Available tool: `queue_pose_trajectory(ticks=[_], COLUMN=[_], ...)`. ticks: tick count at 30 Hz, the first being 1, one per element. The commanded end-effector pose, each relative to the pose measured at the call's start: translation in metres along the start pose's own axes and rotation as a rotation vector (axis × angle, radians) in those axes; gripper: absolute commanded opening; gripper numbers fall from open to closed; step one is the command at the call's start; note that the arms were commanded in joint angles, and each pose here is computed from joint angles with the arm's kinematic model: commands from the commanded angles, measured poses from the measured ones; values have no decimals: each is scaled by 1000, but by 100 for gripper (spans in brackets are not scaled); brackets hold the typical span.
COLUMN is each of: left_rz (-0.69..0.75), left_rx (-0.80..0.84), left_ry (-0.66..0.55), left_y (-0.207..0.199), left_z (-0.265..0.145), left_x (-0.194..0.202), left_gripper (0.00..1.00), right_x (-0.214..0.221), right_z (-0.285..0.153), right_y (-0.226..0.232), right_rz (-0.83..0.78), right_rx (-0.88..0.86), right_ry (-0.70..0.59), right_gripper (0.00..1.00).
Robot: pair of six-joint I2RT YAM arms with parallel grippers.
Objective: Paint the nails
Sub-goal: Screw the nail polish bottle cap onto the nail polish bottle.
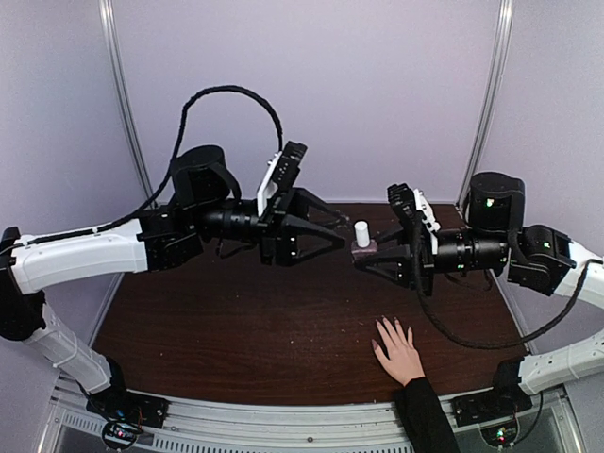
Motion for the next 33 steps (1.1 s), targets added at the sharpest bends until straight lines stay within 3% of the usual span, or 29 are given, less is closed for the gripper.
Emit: queue_pose_trajectory(ticks=[1, 6, 13, 24, 33], left_rz=[74, 35, 18, 17, -4], left_rx=[-209, -380, -496, -510, -511], left_ry=[-105, -129, -142, -139, -131], left_y=[12, 39, 58, 66, 71], left_z=[-20, -24, -12, 8, 13], left_x=[-26, -24, -26, -24, -21], left_gripper=[52, 52, 52, 46, 30], right_x=[8, 19, 28, 36, 35], right_z=[-9, -14, -4, 3, 6], right_y=[-35, -60, -70, -77, -78], right_rz=[13, 45, 85, 117, 115], right_rx=[242, 410, 452, 481, 477], right_ry=[76, 125, 166, 193, 196], right_gripper=[0, 0, 0, 0, 0])
Point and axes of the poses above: each gripper's point midway between its finger pads, its own z axis out along the fingers, its own y axis along the line the jaws close on, x = y × z, the point moved 2 cm from there along -z, back along the fingers, and after that the axes turned 12 degrees about -z, right-handed, at the moved point
